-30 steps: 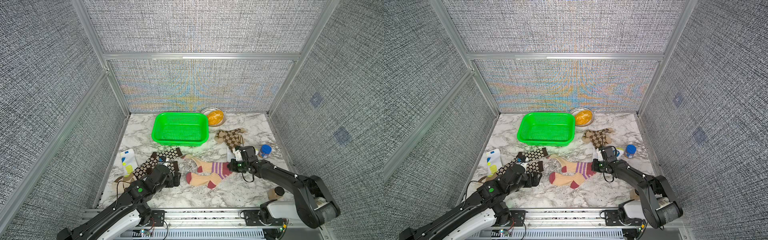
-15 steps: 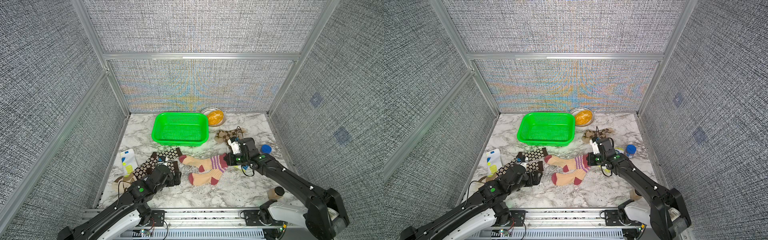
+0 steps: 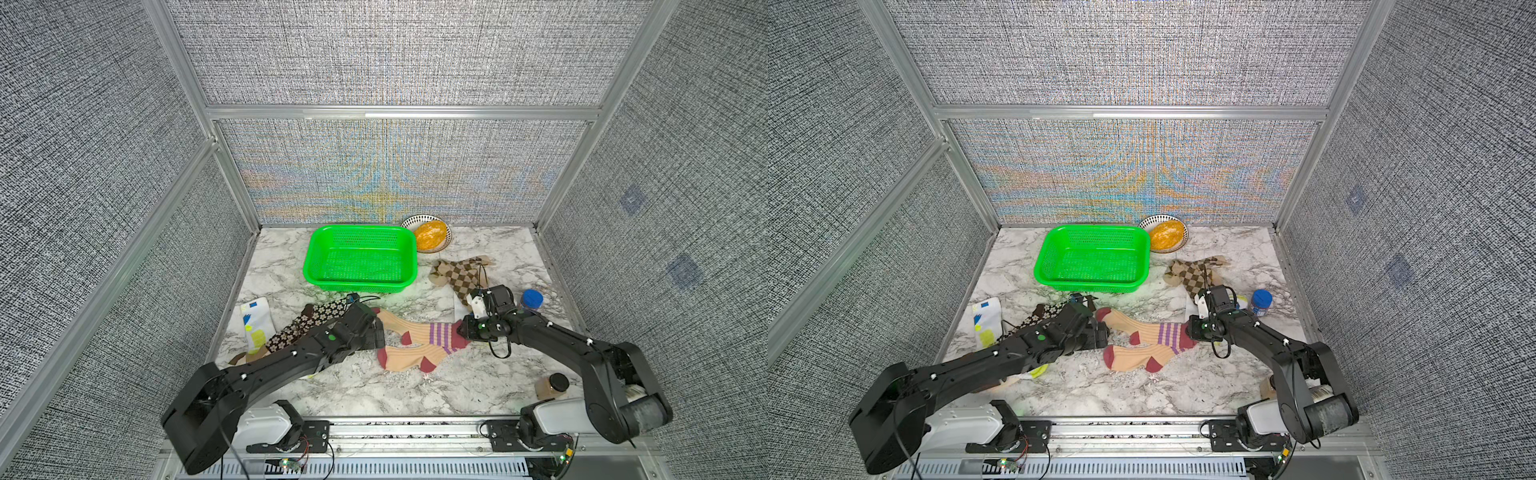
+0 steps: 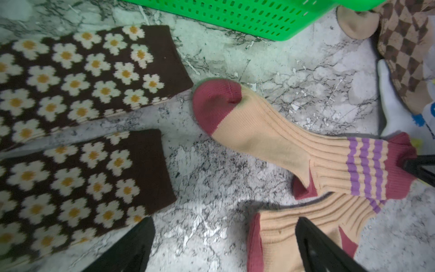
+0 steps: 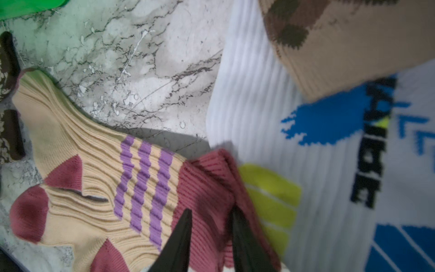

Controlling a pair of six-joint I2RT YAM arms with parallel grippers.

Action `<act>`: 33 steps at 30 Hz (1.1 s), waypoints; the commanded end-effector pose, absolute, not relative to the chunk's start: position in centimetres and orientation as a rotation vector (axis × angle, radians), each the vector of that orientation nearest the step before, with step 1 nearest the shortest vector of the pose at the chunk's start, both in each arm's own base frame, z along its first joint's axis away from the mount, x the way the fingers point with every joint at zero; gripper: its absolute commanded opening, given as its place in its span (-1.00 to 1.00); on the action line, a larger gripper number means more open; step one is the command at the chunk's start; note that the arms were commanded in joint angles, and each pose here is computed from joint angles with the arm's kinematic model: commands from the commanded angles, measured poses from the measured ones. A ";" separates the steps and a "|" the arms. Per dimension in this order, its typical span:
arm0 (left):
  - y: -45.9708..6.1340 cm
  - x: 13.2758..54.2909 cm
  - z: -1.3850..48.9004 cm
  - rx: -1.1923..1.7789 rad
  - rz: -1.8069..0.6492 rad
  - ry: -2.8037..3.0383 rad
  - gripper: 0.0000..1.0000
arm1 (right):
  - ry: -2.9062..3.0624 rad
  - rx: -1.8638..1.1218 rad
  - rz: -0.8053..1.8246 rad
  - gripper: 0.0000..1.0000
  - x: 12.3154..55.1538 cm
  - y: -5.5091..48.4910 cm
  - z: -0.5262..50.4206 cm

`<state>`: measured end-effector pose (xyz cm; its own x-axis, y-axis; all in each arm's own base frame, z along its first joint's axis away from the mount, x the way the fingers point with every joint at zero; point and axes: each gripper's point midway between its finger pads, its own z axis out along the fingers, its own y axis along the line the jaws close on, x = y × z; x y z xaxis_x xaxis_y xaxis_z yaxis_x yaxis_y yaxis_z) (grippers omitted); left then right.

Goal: Place the socks together as a pair
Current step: Flatten out the sock.

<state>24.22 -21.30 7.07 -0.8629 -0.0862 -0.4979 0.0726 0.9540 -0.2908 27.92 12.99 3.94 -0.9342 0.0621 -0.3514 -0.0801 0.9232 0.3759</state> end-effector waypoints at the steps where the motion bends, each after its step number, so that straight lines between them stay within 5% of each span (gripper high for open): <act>1: -21.6 26.0 6.6 -0.065 -0.362 2.553 0.86 | 2.684 -0.014 0.566 -0.24 28.5 13.1 4.6; 18: -21.8 30.6 1.7 -0.189 -0.095 2.553 0.34 | 2.665 -0.029 0.631 -0.16 27.6 13.6 4.8; 22: -22.1 31.2 1.5 -0.197 -0.083 2.546 0.05 | 2.664 -0.032 0.634 -0.15 27.4 13.6 4.8; 29: -22.7 31.2 1.2 -0.149 -0.094 2.564 -0.76 | 2.656 -0.008 0.636 -0.14 27.5 13.4 4.9; 33: -23.2 31.1 2.1 -0.116 -0.120 2.554 -0.89 | 2.657 0.001 0.642 -0.13 27.6 13.4 5.1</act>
<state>31.45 -22.90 1.69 -0.8238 -0.1410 -0.5491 -0.0917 0.9890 -0.1164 27.42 13.28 4.83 -0.9192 0.0869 -0.3841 -0.0949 0.8977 0.4303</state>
